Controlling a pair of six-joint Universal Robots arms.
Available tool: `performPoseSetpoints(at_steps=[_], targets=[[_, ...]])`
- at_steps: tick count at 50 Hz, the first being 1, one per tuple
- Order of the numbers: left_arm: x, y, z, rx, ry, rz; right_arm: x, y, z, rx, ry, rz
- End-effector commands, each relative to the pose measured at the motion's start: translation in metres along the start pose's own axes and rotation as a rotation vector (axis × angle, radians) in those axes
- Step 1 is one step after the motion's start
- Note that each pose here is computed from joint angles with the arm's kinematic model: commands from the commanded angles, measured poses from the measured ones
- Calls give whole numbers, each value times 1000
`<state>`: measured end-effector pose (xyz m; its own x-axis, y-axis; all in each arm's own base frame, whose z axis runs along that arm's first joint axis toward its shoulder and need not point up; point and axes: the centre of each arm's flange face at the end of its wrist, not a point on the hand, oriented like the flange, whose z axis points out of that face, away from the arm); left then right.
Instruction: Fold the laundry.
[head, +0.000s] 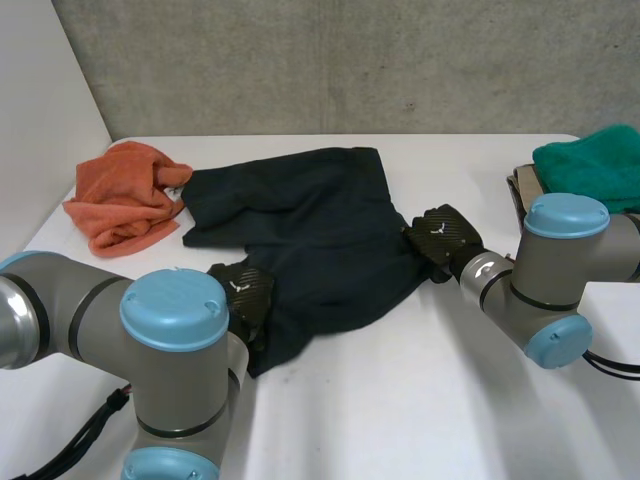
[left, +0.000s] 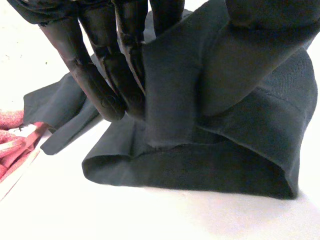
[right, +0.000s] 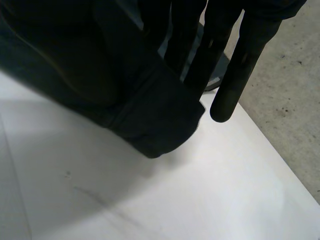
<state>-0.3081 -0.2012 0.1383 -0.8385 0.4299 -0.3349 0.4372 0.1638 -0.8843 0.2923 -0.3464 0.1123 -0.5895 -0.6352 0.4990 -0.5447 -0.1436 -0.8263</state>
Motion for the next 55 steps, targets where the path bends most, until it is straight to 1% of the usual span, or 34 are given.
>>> performPoseSetpoints(at_steps=[1, 5, 8, 9, 10, 11, 12, 15, 16, 18, 21, 22, 25, 26, 29, 31, 32, 34, 35, 37, 38, 39, 41, 42, 44, 45, 46, 47, 49, 50, 52, 55], targets=[[-10, -5, -1, 22, 7, -7, 15, -15, -11, 8, 29, 40], [-25, -24, -10, 73, -15, -32, 38, -40, -32, 17, 65, 71], [-41, -50, -20, 149, -25, -49, 59, -66, -60, -14, 83, 81], [-48, -64, -27, 198, -19, -55, 64, -73, -68, -24, 88, 78], [-52, -73, -31, 227, -15, -57, 73, -87, -86, -48, 93, 71], [-56, -80, -35, 253, -13, -59, 78, -95, -93, -49, 99, 65], [-62, -94, -42, 308, 1, -55, 84, -109, -111, -67, 103, 57], [-68, -114, -54, 381, 41, -34, 88, -125, -135, -106, 96, 52], [-70, -120, -60, 399, 66, -16, 88, -133, -149, -136, 89, 49], [-69, -118, -60, 366, 110, 8, 86, -137, -162, -181, 72, 56], [-71, -110, -52, 293, 120, 27, 79, -139, -176, -247, 24, 68], [-71, -101, -44, 223, 126, 36, 75, -136, -180, -284, -6, 68], [-68, -85, -35, 117, 146, 53, 70, -127, -180, -336, -53, 52], [-64, -74, -29, 57, 165, 62, 65, -120, -176, -363, -82, 33], [-55, -54, -13, -41, 197, 86, 55, -103, -160, -411, -152, -7], [-52, -50, 0, -51, 196, 97, 48, -94, -149, -432, -184, -29], [-50, -50, 13, -35, 185, 101, 45, -85, -135, -445, -194, -55], [-50, -54, 28, -6, 165, 101, 47, -80, -119, -436, -173, -78], [-52, -65, 43, 60, 130, 97, 52, -78, -101, -412, -127, -98], [-56, -82, 57, 152, 91, 82, 61, -80, -84, -371, -56, -107], [-60, -93, 63, 205, 68, 78, 72, -89, -70, -311, 33, -97], [-69, -119, 73, 332, 16, 69, 79, -95, -64, -272, 80, -85], [-79, -150, 78, 485, -33, 66, 96, -113, -55, -163, 189, -52], [-89, -183, 79, 651, -82, 78, 112, -134, -48, -24, 286, -21], [-101, -213, 75, 805, -139, 89, 127, -155, -42, 133, 376, 16], [-116, -239, 70, 946, -200, 96, 141, -173, -43, 268, 447, 39], [-122, -252, 65, 1014, -230, 95, 148, -185, -44, 357, 487, 47], [-133, -267, 59, 1090, -281, 83, 156, -201, -48, 484, 534, 57], [-141, -275, 55, 1127, -307, 65, 166, -216, -52, 621, 577, 51], [-147, -278, 55, 1137, -314, 46, 171, -226, -53, 725, 606, 32], [-151, -278, 56, 1136, -315, 28, 172, -228, -53, 770, 619, 15], [-153, -270, 61, 1097, -300, 3, 166, -221, -48, 738, 589, 31]])
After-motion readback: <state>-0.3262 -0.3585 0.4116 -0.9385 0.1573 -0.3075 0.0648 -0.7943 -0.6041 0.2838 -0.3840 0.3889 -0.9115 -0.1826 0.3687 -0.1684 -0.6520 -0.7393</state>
